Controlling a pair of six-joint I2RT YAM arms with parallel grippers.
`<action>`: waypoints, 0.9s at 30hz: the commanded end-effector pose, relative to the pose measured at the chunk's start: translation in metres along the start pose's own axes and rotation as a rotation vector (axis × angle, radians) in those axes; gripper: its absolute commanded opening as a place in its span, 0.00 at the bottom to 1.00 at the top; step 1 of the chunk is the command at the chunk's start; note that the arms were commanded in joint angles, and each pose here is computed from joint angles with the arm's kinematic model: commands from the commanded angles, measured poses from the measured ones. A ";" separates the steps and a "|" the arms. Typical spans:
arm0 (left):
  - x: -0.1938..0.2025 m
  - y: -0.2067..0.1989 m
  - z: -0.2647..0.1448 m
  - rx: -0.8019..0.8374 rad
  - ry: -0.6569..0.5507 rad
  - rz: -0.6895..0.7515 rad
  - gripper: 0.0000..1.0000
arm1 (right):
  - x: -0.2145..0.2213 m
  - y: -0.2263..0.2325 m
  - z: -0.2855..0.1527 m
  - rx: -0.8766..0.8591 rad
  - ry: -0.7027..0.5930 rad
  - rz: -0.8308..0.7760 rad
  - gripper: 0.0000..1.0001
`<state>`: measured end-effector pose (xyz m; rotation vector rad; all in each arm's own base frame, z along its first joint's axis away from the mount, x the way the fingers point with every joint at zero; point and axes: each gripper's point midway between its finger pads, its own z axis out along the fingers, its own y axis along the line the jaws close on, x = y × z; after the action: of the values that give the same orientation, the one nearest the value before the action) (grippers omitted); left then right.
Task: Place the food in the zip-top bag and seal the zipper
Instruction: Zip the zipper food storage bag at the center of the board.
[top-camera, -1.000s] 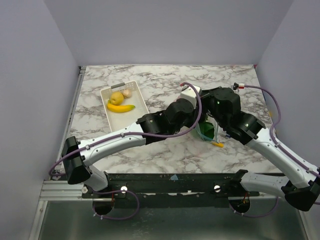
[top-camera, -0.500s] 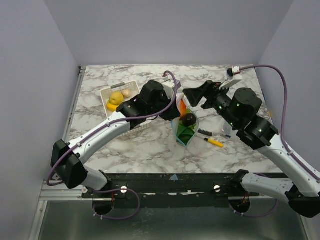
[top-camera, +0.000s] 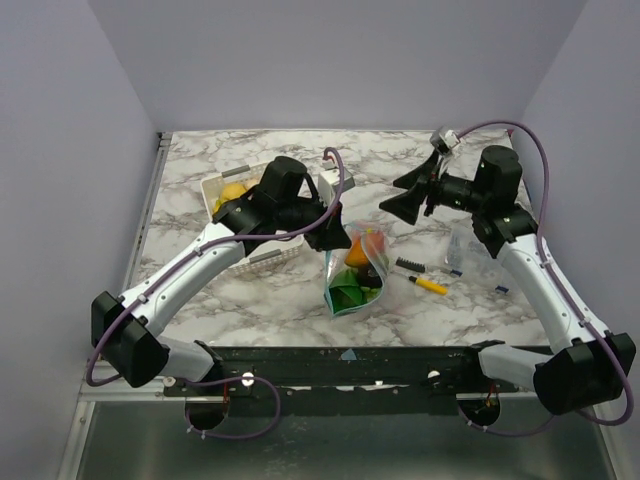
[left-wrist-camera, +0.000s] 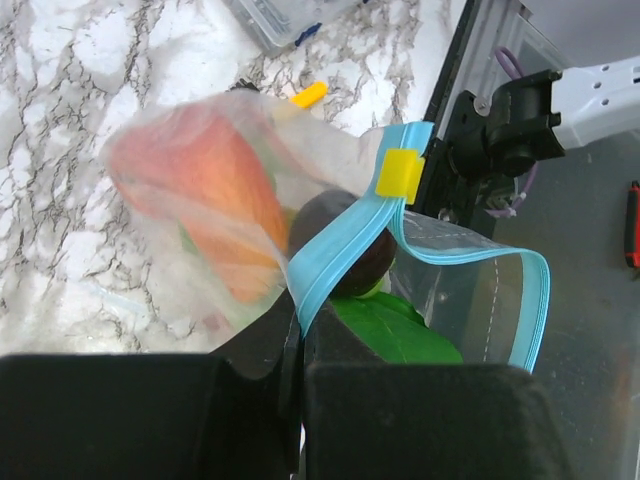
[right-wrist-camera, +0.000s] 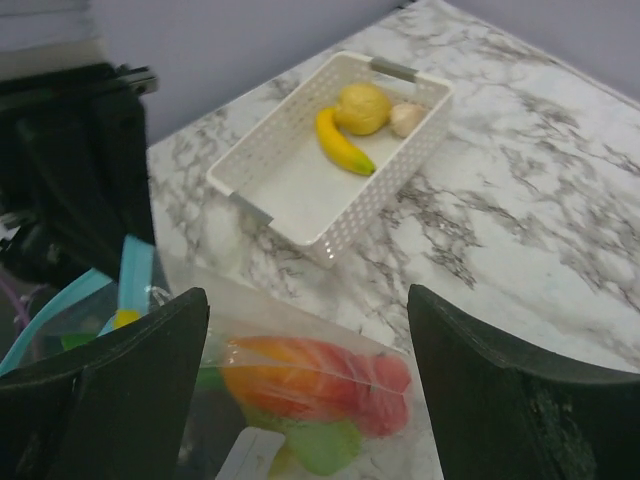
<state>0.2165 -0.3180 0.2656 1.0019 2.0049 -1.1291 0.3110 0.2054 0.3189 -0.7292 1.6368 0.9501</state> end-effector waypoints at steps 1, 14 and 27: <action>-0.004 -0.013 -0.007 0.106 -0.012 0.058 0.00 | -0.006 0.052 -0.013 -0.301 -0.048 -0.217 0.83; -0.004 -0.008 -0.002 0.138 0.016 0.016 0.00 | 0.030 0.069 -0.024 -0.371 -0.214 -0.518 0.82; -0.002 -0.009 0.000 0.160 0.043 -0.005 0.00 | 0.059 0.084 0.000 -0.452 -0.193 -0.652 0.70</action>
<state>0.2123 -0.3182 0.2552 1.0697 2.0401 -1.2515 0.2215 0.2394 0.2766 -1.2995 0.9644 0.9279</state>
